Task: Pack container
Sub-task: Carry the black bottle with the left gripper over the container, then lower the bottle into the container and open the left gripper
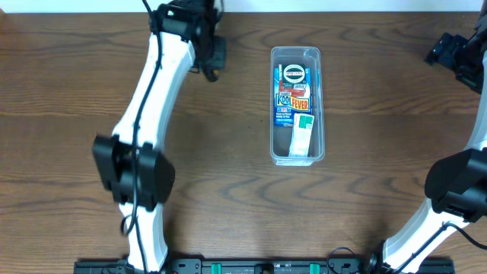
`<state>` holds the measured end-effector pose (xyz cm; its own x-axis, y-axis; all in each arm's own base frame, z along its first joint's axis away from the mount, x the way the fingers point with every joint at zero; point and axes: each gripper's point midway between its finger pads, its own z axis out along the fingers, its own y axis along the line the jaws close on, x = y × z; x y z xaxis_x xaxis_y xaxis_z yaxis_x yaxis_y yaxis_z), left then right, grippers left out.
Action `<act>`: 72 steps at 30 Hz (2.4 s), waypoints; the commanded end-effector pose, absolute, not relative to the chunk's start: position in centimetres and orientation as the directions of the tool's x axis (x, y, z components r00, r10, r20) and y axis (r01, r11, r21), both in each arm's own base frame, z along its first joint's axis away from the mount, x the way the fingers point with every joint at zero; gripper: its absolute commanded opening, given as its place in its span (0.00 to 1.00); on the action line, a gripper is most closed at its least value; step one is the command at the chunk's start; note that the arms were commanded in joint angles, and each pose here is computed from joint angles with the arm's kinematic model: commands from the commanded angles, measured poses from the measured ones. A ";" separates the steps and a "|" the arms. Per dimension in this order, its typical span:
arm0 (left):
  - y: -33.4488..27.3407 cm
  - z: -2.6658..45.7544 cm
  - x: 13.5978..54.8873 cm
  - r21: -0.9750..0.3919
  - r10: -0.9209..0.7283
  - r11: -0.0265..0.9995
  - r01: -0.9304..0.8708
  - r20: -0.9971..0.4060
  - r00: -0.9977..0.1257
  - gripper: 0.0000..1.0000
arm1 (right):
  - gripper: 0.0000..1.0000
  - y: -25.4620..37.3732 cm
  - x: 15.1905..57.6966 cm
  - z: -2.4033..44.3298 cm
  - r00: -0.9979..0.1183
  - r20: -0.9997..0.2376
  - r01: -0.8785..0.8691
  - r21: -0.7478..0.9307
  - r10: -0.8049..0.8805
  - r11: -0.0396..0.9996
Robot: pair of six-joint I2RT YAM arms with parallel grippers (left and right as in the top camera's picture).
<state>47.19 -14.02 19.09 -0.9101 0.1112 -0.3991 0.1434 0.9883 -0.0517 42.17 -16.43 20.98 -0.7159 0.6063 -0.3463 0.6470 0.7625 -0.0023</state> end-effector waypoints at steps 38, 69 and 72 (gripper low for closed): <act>-31.1 14.0 35.8 -0.115 0.221 0.963 0.244 -0.183 -0.958 0.32 | 0.99 -16.7 41.8 21.7 -0.699 -0.362 0.662 -0.001 0.617 0.749; -30.8 9.0 35.9 -0.007 0.208 0.977 0.211 -0.148 -0.967 0.32 | 0.99 -16.8 41.8 21.7 -0.697 -0.362 0.664 -0.001 0.619 0.748; -30.8 8.9 35.9 -0.008 0.207 0.978 0.210 -0.146 -0.967 0.32 | 0.99 -16.8 41.8 21.7 -0.697 -0.362 0.664 -0.001 0.619 0.748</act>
